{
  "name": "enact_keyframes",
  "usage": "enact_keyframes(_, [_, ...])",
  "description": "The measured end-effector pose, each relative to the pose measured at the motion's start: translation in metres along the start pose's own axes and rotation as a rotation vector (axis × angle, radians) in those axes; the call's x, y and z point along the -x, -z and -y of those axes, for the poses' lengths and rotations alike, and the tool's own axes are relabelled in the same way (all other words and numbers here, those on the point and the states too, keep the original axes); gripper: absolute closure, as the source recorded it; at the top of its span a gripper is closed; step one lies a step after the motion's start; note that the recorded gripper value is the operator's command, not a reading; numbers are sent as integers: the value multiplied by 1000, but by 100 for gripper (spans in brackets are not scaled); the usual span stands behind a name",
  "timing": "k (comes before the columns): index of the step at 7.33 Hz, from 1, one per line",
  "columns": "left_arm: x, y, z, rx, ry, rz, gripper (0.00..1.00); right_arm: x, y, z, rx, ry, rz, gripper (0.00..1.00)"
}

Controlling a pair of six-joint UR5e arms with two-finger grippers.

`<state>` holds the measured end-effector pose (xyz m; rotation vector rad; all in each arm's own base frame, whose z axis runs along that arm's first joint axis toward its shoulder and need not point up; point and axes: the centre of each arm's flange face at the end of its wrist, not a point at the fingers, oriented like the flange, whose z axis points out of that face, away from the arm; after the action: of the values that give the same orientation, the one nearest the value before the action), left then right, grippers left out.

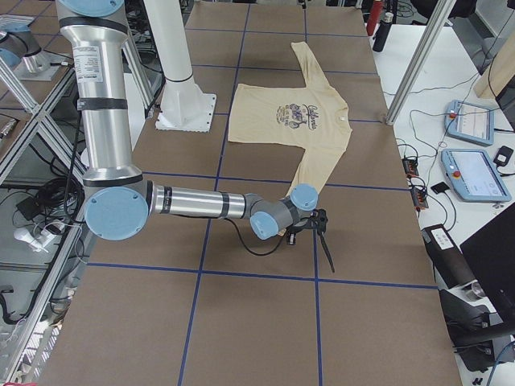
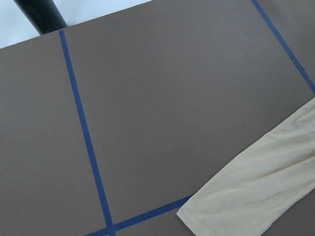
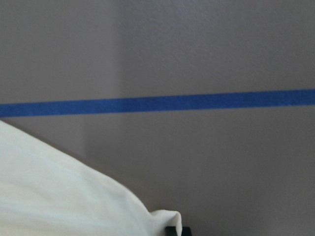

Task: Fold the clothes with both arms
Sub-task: 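Reach the right gripper to the cuff of the sleeve nearest it and grasp, then carry the sleeve with the right gripper across the shirt toward the collar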

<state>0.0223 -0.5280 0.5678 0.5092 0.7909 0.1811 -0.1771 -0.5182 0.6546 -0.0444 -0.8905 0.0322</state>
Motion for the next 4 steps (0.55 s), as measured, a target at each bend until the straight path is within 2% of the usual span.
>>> enact_keyframes(2, [-1, 1, 3, -5, -7, 1, 0, 48, 34, 17, -51, 14, 59, 100])
enact_keyframes(4, [-4, 1, 6, -15, -20, -3, 0, 156, 60, 47, -95, -66, 143, 100])
